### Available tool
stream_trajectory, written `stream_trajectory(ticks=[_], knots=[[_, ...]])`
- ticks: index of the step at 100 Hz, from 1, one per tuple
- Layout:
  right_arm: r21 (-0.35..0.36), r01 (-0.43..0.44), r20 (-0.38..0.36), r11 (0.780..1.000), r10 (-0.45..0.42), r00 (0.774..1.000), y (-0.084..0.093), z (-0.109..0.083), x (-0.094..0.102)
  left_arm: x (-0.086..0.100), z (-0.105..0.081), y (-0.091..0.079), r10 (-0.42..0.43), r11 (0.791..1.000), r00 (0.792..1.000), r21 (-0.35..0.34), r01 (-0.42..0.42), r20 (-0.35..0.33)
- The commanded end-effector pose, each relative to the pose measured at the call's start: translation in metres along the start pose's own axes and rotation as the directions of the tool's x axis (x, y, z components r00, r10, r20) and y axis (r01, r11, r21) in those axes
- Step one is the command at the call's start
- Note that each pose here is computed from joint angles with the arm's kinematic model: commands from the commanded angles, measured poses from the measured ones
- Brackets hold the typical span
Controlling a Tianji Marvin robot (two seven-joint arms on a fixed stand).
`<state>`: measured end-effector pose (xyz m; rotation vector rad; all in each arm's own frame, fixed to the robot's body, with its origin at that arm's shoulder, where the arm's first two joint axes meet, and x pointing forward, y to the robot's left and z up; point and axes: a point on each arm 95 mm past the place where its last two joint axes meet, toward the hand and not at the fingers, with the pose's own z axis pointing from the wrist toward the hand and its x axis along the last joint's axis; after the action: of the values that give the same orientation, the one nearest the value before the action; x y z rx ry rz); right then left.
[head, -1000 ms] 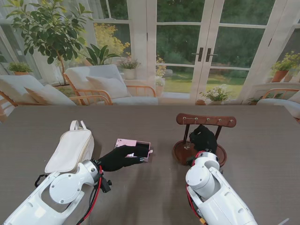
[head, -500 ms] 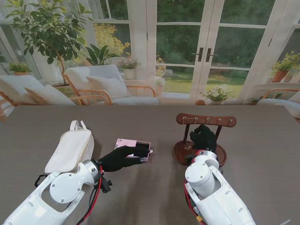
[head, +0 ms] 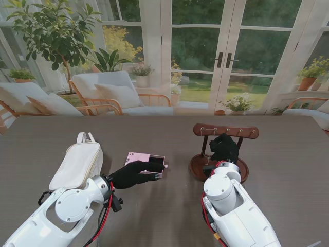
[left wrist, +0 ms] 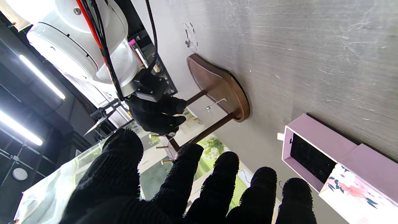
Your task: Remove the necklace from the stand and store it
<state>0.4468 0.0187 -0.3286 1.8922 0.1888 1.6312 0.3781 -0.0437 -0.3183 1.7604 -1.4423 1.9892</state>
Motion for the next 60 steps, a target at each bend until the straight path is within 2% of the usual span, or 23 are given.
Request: stream_trajectory(ticks=[1, 60], knots=[[0.004, -0.026, -0.006, 1.000, 0.026, 1.000, -0.0003, 0.0002, 0.0065, -0.0006, 0.0001, 0.0024, -0.003, 1.000, 1.000, -0.025, 0.003, 0.005], [-0.003, -0.066, -0.011, 0.998, 0.066, 0.998, 0.0088, 0.0005, 0.0119, -0.0010, 0.0016, 0.0029, -0.002, 0.999, 1.000, -0.042, 0.003, 0.011]])
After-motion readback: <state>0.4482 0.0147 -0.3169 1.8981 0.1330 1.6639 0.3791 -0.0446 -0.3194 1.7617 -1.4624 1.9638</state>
